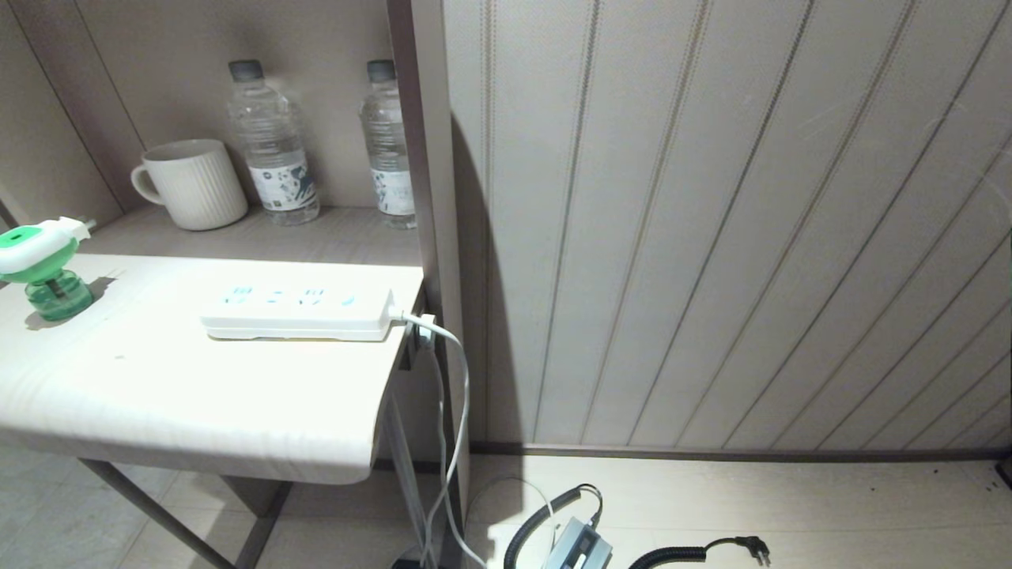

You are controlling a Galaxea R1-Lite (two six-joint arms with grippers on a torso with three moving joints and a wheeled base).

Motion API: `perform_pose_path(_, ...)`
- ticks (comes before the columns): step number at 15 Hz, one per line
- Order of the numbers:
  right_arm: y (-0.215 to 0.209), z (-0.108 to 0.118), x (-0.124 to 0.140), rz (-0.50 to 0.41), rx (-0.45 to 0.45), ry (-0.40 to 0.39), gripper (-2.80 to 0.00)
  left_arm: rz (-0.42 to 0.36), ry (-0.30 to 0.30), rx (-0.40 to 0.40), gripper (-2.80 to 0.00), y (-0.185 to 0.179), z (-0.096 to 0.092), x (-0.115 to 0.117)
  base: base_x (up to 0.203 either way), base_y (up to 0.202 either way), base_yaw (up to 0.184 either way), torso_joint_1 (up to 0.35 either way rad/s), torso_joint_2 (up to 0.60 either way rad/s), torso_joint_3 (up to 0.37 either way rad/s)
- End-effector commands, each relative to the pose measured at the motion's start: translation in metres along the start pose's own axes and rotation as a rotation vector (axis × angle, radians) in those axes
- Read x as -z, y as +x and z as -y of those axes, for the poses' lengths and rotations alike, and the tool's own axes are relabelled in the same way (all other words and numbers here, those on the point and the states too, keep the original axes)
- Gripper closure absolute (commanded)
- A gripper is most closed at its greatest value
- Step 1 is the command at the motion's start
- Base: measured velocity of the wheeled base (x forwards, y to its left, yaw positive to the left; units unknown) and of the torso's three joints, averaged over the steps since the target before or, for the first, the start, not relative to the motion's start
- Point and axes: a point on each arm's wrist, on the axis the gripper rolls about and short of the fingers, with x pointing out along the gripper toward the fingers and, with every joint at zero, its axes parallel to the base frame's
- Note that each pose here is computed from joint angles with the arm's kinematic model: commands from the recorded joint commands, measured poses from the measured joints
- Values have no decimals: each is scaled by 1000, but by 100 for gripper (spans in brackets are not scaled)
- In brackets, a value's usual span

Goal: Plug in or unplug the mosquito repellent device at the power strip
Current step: Pick up the mosquito repellent liquid

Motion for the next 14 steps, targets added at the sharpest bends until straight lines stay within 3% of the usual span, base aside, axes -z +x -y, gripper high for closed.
perform_pose_path(1, 0, 0, 0, 0, 0, 0, 0, 223, -31, -17, 0, -26, -7, 3, 0, 0, 0, 0, 0, 0)
perform_pose_path(2, 0, 0, 0, 0, 0, 0, 0, 270, -24, -26, 0, -28, -8, 7, 0, 0, 0, 0, 0, 0)
perform_pose_path(7, 0, 0, 0, 0, 0, 0, 0, 269, 22, -34, 0, -66, -17, 71, 0, 0, 0, 0, 0, 0)
perform_pose_path(10, 0, 0, 0, 0, 0, 0, 0, 175, -1, -44, 0, -65, -17, 109, 0, 0, 0, 0, 0, 0)
perform_pose_path(12, 0, 0, 0, 0, 0, 0, 0, 183, -17, -90, 0, -65, -18, 121, 0, 0, 0, 0, 0, 0)
perform_pose_path(14, 0, 0, 0, 0, 0, 0, 0, 241, -20, -172, 0, -64, -18, 129, 0, 0, 0, 0, 0, 0)
